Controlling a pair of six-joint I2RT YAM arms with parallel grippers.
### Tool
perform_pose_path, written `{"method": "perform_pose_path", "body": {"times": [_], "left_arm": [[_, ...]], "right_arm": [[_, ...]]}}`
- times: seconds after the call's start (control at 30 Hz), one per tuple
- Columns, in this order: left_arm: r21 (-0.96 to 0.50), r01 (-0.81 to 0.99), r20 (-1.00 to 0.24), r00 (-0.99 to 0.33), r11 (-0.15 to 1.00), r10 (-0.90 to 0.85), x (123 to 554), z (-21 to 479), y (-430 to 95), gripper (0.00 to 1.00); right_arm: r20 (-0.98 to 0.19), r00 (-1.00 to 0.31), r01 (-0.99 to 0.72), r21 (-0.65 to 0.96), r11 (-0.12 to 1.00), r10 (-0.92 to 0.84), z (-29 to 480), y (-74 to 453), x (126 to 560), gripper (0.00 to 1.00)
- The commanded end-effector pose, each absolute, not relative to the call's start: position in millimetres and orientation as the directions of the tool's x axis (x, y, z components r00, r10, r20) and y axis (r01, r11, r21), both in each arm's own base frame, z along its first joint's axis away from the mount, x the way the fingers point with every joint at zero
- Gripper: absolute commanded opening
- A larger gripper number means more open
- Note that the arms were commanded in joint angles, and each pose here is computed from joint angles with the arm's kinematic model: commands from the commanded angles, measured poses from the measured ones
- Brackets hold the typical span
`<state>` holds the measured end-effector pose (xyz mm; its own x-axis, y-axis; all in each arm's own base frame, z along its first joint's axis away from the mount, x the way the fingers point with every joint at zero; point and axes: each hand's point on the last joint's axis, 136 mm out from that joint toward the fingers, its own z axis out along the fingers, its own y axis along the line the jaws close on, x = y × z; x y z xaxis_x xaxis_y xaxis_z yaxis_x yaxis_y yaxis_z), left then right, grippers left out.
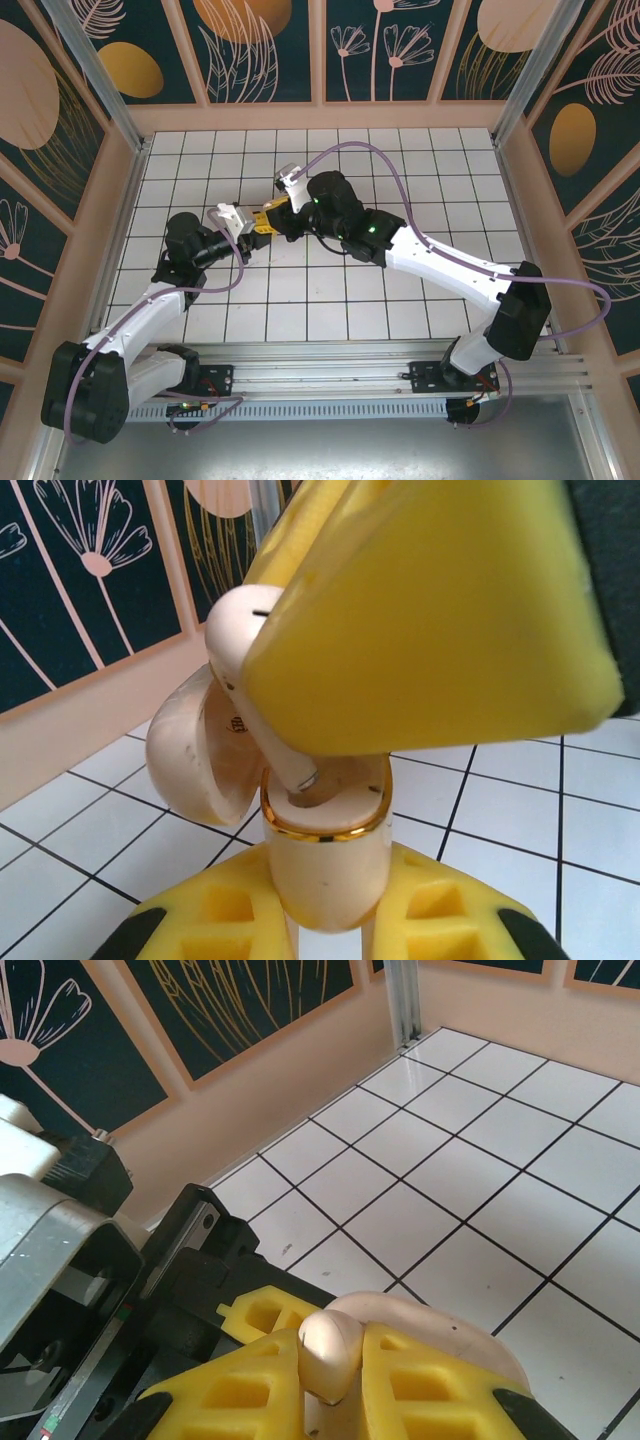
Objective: Insert the wireless bluetooth earbuds into the charging case
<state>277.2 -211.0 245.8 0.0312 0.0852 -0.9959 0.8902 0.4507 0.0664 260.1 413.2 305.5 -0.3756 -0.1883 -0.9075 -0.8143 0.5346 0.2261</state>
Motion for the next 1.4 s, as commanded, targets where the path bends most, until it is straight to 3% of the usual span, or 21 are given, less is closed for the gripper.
{"method": "perform_pose_path", "body": {"times": [0.0,0.9,1.37], "left_arm": [[0.104,0.905,-0.995,0.098,0.412,0.034,273,276,-217,0.02],[0.05,0.917,-0.997,0.07,0.396,-0.038,274,292,-220,0.03],[0.043,0.917,-0.997,0.062,0.397,-0.034,276,290,-220,0.03]], "right_arm": [[-0.905,-0.384,-0.816,0.239,0.526,-0.184,304,414,261,0.17],[-0.864,-0.444,-0.799,0.262,0.541,-0.237,276,399,255,0.22],[-0.862,-0.45,-0.792,0.265,0.549,-0.233,277,397,259,0.3]]}}
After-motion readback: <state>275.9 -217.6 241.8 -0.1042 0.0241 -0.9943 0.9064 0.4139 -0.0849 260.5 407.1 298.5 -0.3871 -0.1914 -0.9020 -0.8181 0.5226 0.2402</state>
